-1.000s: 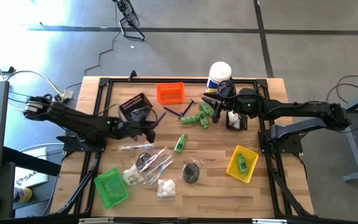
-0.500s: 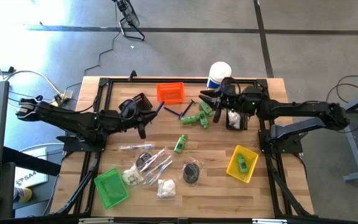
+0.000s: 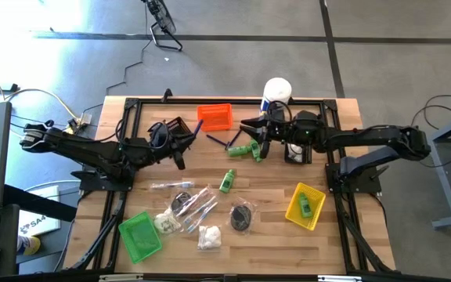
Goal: Pick & Place Travel size toiletries
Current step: Put the blue razor into the left black bin
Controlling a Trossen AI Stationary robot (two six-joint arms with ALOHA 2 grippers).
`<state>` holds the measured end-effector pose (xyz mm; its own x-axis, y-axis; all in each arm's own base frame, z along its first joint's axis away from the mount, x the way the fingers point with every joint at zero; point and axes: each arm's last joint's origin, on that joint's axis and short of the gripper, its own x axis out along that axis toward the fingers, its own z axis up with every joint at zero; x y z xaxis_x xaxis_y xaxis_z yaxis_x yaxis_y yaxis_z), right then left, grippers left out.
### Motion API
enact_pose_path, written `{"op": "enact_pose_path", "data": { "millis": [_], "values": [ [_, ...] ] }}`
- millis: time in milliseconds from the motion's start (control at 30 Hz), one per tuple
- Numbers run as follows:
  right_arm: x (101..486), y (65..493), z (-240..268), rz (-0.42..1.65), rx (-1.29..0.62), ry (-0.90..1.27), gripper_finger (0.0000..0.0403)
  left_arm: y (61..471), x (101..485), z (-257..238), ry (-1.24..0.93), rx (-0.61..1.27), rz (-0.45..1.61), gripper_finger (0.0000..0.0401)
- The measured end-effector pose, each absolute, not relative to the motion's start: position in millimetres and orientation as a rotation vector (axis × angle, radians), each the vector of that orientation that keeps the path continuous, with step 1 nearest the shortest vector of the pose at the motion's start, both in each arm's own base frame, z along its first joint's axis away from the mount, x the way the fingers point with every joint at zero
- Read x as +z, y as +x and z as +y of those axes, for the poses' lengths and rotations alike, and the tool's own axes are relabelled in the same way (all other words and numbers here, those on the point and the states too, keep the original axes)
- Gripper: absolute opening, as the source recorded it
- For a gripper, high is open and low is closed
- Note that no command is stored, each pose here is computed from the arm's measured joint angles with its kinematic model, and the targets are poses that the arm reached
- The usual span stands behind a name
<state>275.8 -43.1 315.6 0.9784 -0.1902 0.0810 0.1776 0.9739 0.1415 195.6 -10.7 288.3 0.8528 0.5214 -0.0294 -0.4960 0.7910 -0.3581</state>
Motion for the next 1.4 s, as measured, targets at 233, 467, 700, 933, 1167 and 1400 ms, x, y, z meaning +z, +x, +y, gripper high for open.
{"op": "enact_pose_path", "data": {
  "millis": [233, 467, 700, 933, 1167, 1400],
  "values": [
    [324.5, 268.2, -42.0, -0.127, -0.185, 0.121, 0.0085, 202.7, 281.0, 9.7, -0.354, 0.645, -0.048, 0.0020],
    [327.0, 265.8, -41.7, -0.133, -0.188, 0.089, 0.0085, 213.2, 257.8, 37.9, -0.371, 0.734, 0.086, 0.0020],
    [324.6, 266.2, -41.8, -0.107, -0.193, 0.076, 0.0085, 197.5, 228.0, 58.4, -0.440, 0.927, 0.340, 0.0020],
    [324.4, 266.2, -42.0, -0.105, -0.200, 0.068, 0.0085, 183.0, 215.0, 68.4, -0.470, 1.045, 0.479, 0.0019],
    [324.4, 266.2, -42.0, -0.105, -0.200, 0.070, 0.0085, 171.3, 205.8, 73.2, -0.485, 1.129, 0.594, 0.0019],
    [324.5, 266.2, -42.0, -0.107, -0.200, 0.076, 0.0085, 176.8, 190.1, 73.6, -0.476, 1.122, 0.718, 0.0019]
  ]
}}
